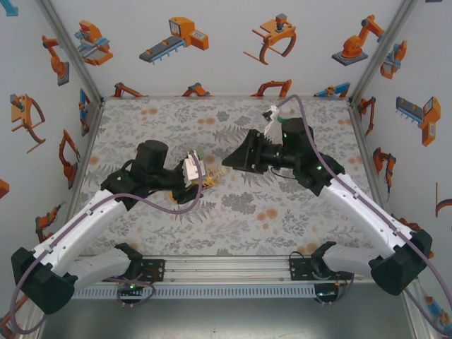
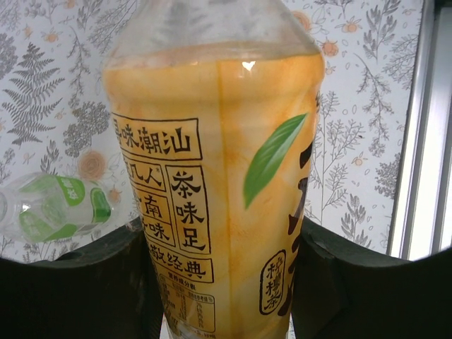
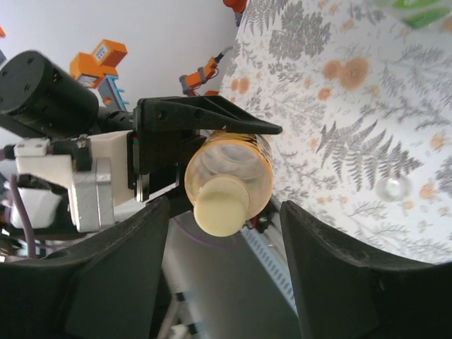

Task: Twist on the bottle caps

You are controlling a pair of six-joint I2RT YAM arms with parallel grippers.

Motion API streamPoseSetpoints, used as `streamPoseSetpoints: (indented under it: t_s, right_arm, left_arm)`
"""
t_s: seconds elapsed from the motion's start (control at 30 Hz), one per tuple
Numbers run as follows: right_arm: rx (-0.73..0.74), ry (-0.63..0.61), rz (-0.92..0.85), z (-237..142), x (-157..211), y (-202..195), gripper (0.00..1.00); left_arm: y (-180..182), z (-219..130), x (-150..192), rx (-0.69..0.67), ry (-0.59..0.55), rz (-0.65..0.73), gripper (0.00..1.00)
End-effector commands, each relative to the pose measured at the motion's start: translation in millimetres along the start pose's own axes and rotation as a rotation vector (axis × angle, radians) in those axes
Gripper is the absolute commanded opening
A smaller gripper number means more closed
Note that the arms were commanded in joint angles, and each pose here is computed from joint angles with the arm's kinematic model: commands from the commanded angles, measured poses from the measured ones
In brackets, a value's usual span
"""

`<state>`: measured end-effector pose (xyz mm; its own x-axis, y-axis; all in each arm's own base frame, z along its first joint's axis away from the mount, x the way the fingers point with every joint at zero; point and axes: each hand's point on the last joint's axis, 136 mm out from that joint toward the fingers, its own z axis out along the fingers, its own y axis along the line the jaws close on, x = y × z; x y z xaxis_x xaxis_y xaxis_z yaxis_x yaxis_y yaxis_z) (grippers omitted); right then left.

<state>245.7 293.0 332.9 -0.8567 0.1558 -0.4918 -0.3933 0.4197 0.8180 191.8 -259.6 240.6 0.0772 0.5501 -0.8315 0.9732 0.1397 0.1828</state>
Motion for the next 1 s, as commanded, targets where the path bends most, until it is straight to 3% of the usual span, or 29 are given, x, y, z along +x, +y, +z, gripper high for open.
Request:
streamPoseSetpoints:
  t_s: [0.0, 0.27, 0.5, 0.67, 0.97]
  right_arm:
    - [0.007, -0.031, -0.232, -19, -9, 19, 0.61]
    - [-0.184, 0.018, -0.782, -24, 2, 58, 0.63]
    - [-0.417, 0.094, -1.201, -30, 37, 73, 0.62]
    - [-0.476, 0.098, -1.269, -26, 42, 73, 0.60]
    - [-0.488, 0.112, -1.230, -15, 42, 65, 0.50]
  left_arm:
    - [-6, -8, -16, 0.031, -0.064, 0.034, 0.00]
    - [-12, -8, -18, 0.064, -0.082, 0.040, 0.00]
    - [-14, -10, -20, 0.074, -0.088, 0.042, 0.00]
    - [-14, -10, -20, 0.075, -0.087, 0.041, 0.00]
    - [-15, -11, -21, 0.074, -0.090, 0.043, 0.00]
